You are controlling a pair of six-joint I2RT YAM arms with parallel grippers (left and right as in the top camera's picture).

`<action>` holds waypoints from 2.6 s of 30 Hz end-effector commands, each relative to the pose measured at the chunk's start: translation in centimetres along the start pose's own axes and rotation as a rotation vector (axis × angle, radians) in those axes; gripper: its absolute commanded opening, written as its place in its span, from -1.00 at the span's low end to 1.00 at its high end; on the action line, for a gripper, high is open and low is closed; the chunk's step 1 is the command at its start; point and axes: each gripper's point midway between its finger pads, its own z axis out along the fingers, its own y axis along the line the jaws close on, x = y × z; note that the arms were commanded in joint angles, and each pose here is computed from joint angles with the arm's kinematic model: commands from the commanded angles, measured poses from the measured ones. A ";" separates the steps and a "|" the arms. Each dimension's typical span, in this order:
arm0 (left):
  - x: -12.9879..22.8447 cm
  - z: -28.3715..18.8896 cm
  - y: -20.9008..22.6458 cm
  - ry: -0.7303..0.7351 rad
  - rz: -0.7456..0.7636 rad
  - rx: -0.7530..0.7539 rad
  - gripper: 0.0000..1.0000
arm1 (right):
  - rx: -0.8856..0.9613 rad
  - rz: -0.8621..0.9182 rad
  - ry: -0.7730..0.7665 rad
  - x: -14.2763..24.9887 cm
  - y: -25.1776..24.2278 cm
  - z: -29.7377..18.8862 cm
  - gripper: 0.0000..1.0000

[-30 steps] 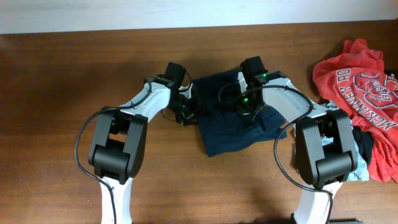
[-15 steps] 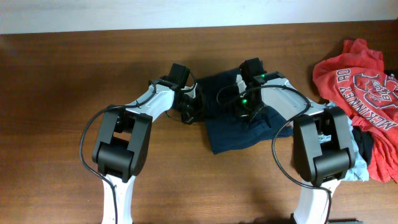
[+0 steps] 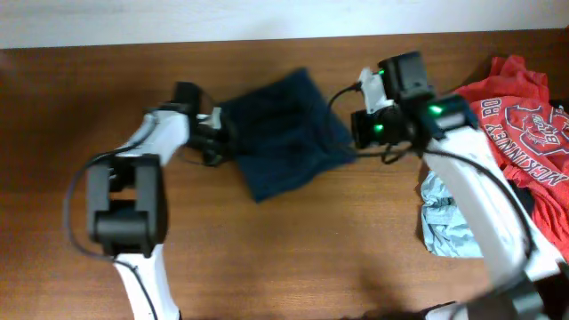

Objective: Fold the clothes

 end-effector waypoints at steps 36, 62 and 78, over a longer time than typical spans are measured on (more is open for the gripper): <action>-2.7 -29.8 29.0 -0.600 -0.636 0.119 0.39 | 0.003 -0.055 0.058 1.8 0.1 -1.3 -0.81; -0.5 -28.2 0.6 -0.628 0.676 -0.389 -0.99 | -0.069 -0.036 0.032 1.4 1.6 -2.5 -0.53; 12.6 -31.9 -10.6 -0.789 1.170 -0.431 0.99 | 0.309 0.206 -0.433 0.9 -3.4 -20.0 0.36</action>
